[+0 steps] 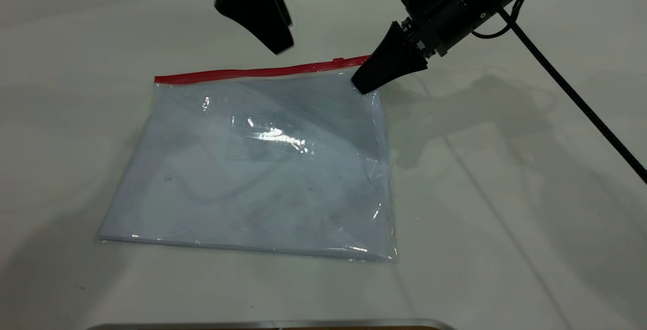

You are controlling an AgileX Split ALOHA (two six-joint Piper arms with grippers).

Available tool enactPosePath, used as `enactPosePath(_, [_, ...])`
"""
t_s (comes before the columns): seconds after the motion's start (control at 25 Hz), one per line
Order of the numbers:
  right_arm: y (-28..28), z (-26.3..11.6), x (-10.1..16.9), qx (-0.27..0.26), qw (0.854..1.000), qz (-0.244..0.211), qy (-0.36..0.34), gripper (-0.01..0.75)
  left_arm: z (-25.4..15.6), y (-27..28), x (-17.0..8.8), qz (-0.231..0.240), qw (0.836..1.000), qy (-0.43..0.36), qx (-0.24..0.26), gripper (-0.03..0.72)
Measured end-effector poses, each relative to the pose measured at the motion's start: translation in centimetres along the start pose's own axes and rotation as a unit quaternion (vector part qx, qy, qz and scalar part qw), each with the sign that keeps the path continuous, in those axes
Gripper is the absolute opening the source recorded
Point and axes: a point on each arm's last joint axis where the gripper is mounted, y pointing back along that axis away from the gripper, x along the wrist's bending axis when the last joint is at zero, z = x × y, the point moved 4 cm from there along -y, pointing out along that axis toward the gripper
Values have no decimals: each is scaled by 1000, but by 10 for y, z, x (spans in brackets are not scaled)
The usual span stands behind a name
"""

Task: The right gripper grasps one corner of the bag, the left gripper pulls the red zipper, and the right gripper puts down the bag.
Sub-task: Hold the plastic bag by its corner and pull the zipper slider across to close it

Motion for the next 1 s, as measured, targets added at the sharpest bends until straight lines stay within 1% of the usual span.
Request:
enactPosePath(0.2, [-6,3,2,4,1000,-3,16,32,7,-19,-8,-18,999,-39,6,589])
enactPosePath(0.4, [-7,3,3,4,1000,-1,19,32,8,-30,-4,-5,999,-43,5,589])
enactPosePath(0.52, [-7,3,3,4,1000,-1,20,32,7,-36,0,5,999,-37,-3,589])
enactPosePath(0.8, [-8,3,3,4,1000,-1,20,32,12,-46,2,-2,998,-40,-39,589])
enactPosePath(1.0, [-8,3,3,4,1000,-1,20,32,13,-47,2,-2,998,-39,-44,589])
